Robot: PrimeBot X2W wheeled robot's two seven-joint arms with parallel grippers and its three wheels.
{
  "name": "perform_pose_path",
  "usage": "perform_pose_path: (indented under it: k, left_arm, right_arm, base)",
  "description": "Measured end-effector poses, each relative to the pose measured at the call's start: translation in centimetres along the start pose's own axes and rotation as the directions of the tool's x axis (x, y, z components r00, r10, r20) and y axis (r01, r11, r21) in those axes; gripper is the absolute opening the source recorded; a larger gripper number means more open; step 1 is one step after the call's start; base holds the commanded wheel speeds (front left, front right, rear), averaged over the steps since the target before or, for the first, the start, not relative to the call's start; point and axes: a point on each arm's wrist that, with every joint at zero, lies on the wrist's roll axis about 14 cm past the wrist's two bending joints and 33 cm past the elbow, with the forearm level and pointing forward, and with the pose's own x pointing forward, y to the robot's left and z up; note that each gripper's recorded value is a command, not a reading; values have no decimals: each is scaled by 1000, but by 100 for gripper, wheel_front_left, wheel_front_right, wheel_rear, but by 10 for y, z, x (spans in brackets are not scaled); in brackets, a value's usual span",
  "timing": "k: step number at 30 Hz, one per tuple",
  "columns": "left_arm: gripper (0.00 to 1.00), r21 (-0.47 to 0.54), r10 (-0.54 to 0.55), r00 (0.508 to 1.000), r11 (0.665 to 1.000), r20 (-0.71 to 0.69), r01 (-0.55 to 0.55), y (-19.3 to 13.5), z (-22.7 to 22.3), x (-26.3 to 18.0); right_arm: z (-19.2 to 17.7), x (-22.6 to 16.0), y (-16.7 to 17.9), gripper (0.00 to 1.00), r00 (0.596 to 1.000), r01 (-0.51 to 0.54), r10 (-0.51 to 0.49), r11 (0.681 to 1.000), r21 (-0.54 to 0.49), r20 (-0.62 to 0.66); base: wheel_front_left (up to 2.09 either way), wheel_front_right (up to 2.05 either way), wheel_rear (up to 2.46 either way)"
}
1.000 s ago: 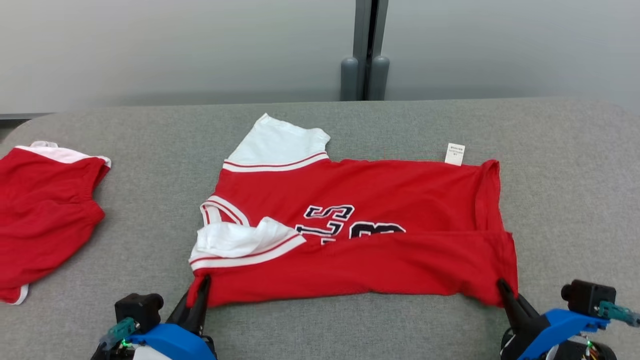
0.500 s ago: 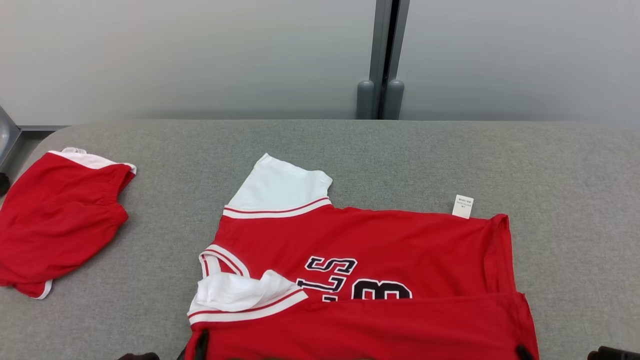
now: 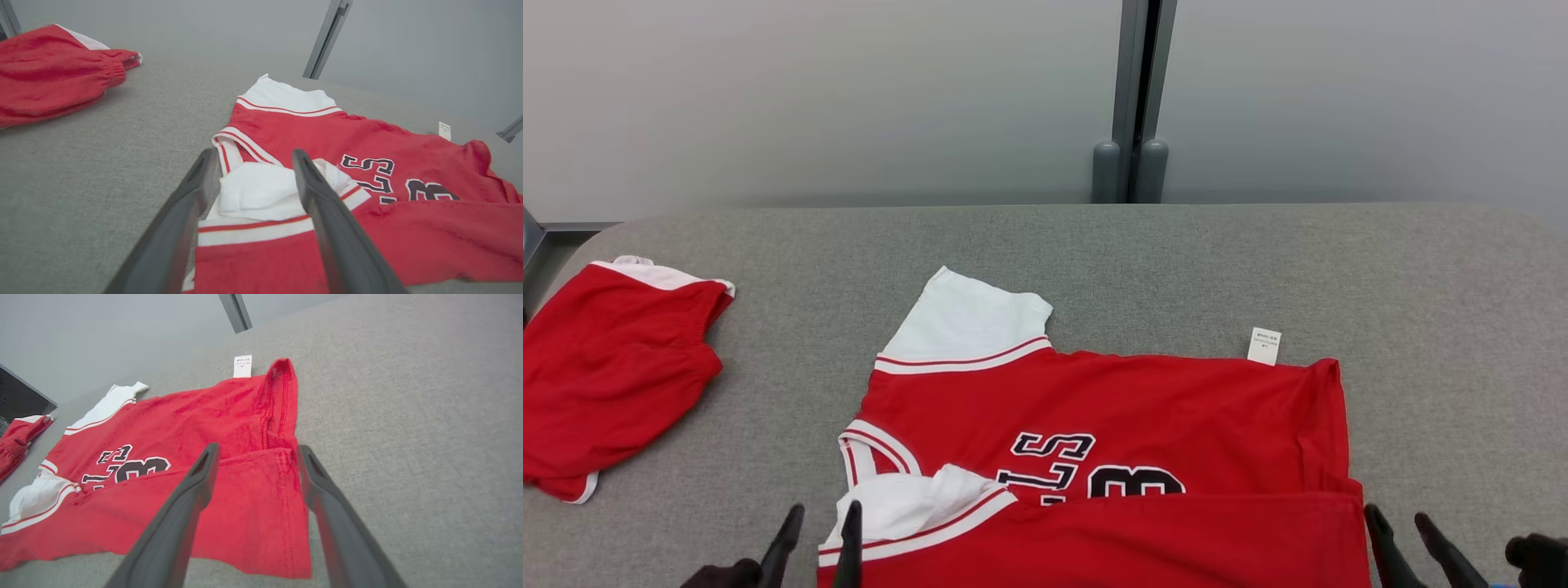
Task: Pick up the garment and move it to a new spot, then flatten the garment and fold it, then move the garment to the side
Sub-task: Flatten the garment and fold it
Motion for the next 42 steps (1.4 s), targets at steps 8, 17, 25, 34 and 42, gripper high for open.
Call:
perform_pose_path:
  k: [8,17,25,34,42]
  left_arm:
    - [100,37,2,970,999,245,-12,-6,72,14]
    - [100,57,52,907,995,418,-83,3,120,6]
    - [100,135,51,901,984,431,-120,8,121,1]
    - [100,174,73,923,974,377,-148,20,100,-4]
    - [100,174,84,935,973,344,-152,24,87,-6]
  right_arm:
    - [63,7,26,100,961,-67,76,997,-44,265]
    - [97,0,56,100,878,-110,173,980,-164,447]
    - [94,-5,66,100,858,-117,208,969,-216,470]
    - [73,-11,58,100,883,-109,187,974,-199,431]
    - [60,-11,55,100,901,-109,179,975,-194,395]
  base:
    - [0,0,0]
    - [0,0,0]
    - [0,0,0]
    - [0,0,0]
    - [0,0,0]
